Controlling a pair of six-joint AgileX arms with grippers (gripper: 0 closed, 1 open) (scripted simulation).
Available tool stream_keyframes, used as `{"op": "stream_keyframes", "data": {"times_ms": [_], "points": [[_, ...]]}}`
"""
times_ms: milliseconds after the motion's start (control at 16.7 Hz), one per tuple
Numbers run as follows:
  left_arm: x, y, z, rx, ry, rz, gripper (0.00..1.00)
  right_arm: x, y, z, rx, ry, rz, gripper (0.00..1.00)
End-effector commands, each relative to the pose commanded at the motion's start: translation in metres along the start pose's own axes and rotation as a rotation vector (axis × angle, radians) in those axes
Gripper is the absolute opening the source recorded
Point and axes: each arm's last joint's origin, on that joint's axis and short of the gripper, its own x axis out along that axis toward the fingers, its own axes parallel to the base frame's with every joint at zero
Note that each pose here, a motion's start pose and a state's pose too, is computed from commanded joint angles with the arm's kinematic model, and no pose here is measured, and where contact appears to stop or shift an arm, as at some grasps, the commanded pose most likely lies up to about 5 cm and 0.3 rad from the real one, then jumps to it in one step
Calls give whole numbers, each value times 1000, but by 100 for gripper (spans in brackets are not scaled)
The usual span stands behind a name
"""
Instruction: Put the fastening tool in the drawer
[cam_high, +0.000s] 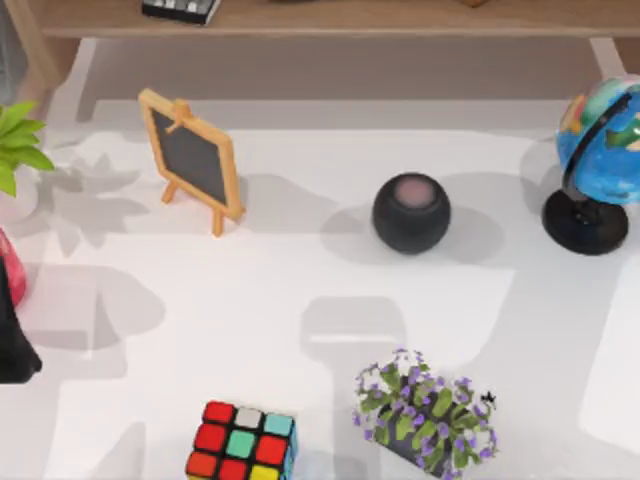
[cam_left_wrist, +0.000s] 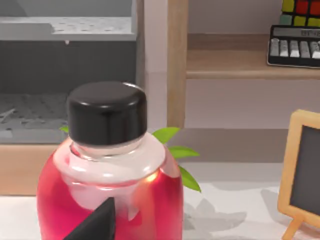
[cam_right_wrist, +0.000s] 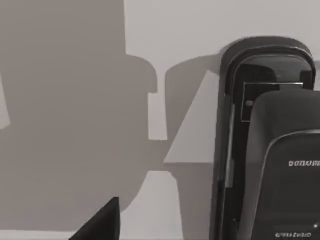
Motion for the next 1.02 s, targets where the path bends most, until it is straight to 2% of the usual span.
{"op": "stream_keyframes", "data": {"times_ms": [240,540,780,1020], "points": [[0,0,0,0,0,0,100,-34,1,-7,-35,-125,-12,100],[0,0,0,0,0,0,100,-89,-23,-31,-92,-446,-96,100],[0,0,0,0,0,0,100,-106,-72,-69,-133,-711,-262,100],[0,0,0,0,0,0,100,-95,-118,-122,-221,-915,-516,100]]}}
